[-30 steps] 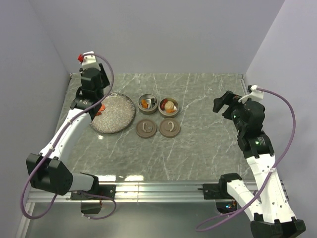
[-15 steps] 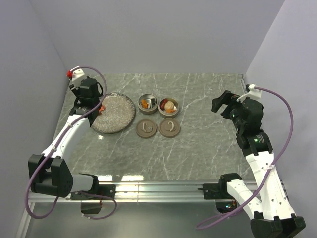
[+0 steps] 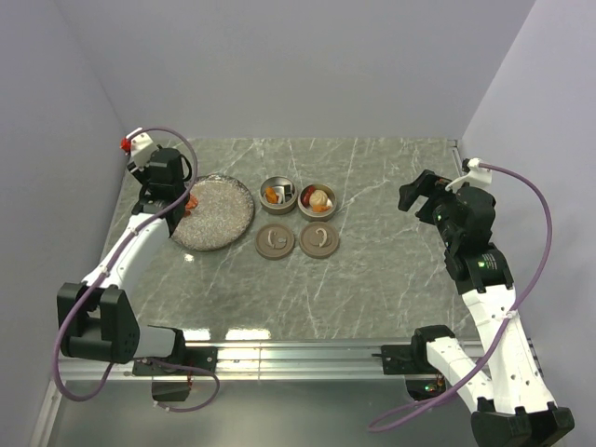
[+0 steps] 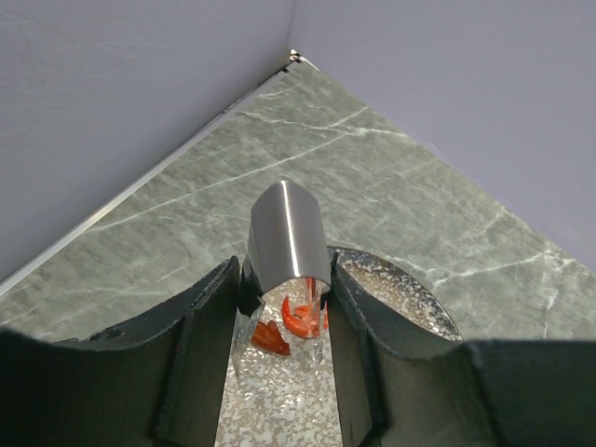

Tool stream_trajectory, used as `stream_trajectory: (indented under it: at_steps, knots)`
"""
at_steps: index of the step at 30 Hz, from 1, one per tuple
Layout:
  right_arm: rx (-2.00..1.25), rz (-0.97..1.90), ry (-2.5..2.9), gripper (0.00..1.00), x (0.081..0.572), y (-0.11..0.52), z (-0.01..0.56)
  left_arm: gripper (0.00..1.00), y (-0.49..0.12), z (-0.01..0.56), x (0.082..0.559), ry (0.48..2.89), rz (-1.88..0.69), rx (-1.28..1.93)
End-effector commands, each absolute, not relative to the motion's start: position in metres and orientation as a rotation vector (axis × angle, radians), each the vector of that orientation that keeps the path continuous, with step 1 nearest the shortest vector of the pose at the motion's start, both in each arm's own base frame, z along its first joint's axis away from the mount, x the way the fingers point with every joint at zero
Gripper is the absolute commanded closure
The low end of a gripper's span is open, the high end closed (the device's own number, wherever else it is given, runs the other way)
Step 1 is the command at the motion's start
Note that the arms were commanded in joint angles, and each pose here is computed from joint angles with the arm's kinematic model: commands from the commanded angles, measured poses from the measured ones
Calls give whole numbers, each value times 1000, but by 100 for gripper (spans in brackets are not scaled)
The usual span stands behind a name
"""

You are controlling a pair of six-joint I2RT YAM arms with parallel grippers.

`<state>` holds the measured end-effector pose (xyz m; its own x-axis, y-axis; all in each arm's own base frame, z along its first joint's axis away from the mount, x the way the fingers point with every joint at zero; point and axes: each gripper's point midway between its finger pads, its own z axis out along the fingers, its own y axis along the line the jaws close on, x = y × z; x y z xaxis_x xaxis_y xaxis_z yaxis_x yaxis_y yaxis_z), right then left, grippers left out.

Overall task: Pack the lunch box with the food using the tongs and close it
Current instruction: Pick up the food using the clamp

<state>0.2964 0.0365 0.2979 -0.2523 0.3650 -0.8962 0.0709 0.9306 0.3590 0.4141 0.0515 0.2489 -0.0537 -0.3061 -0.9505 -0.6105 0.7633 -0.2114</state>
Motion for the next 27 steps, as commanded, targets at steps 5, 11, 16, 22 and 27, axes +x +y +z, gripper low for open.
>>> stream_trajectory:
  at_steps: [5, 11, 16, 22, 27]
  knots:
    - [305, 295, 1764, 1, 300, 38, 314, 53, 67, 267, 395, 1551, 325, -820]
    - [297, 298, 1764, 1, 302, 38, 318, 53, 65, 259, 400, 1564, 319, -813]
    - [298, 290, 1768, 1, 300, 37, 318, 53, 64, 255, 408, 1573, 325, -793]
    - [309, 282, 1765, 1, 298, 35, 316, 55, 65, 248, 412, 1592, 344, -803]
    - [310, 275, 1768, 1, 298, 34, 316, 56, 67, 240, 412, 1607, 350, -805]
